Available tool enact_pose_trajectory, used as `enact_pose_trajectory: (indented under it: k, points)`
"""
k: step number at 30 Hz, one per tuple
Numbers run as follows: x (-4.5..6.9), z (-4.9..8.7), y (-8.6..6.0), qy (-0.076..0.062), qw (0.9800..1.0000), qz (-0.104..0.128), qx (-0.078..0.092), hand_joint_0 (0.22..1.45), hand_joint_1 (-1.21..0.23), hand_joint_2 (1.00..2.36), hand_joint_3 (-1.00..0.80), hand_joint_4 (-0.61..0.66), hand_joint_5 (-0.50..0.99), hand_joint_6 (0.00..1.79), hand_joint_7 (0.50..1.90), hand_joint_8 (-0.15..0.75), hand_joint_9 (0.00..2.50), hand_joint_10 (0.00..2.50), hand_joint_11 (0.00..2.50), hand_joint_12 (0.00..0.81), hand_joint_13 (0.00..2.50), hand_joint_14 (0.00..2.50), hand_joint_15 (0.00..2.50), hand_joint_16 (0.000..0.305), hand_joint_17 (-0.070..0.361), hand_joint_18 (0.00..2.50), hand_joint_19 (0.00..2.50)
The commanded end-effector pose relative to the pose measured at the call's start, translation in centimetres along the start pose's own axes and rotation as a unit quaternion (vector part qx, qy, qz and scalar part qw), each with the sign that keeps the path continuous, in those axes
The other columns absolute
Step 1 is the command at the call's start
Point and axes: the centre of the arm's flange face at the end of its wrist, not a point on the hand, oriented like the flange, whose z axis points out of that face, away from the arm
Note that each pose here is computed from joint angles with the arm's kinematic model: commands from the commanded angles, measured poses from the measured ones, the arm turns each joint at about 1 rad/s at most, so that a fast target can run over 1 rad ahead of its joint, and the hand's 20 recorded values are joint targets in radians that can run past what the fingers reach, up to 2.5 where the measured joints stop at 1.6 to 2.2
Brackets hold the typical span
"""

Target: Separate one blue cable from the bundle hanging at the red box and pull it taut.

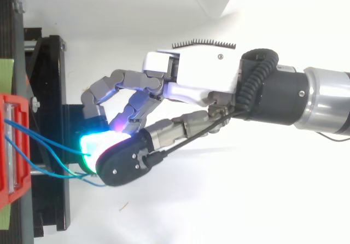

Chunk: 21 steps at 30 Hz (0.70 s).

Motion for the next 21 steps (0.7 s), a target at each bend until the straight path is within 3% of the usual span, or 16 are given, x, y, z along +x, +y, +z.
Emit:
enact_pose_trajectory:
  k: [1,8,14,21]
  points:
    - [-0.01,-0.02,-0.04,0.000,1.0000,0.000,0.000,0.50,-0.47,1.00,-0.50,0.13,-0.15,0.83,1.17,0.310,0.98,0.02,0.65,0.403,0.90,0.02,0.44,0.058,0.131,0.93,0.64]
    - [0.00,0.01,0.03,0.000,1.0000,0.000,0.000,0.57,-0.55,1.00,-0.49,0.12,-0.15,0.82,1.23,0.293,0.98,0.03,0.65,0.388,0.89,0.02,0.44,0.054,0.122,0.90,0.65]
    - [-0.01,-0.02,-0.04,0.000,1.0000,-0.002,0.000,0.56,-0.70,1.02,-0.23,0.11,-0.15,0.86,1.28,0.298,0.98,0.02,0.67,0.389,0.89,0.02,0.45,0.055,0.123,0.90,0.64]
    - [0.00,0.01,0.03,0.000,1.0000,-0.001,0.000,0.57,-0.74,1.03,-0.08,0.01,-0.15,0.88,1.31,0.296,0.97,0.03,0.67,0.384,0.88,0.02,0.44,0.054,0.121,0.89,0.63]
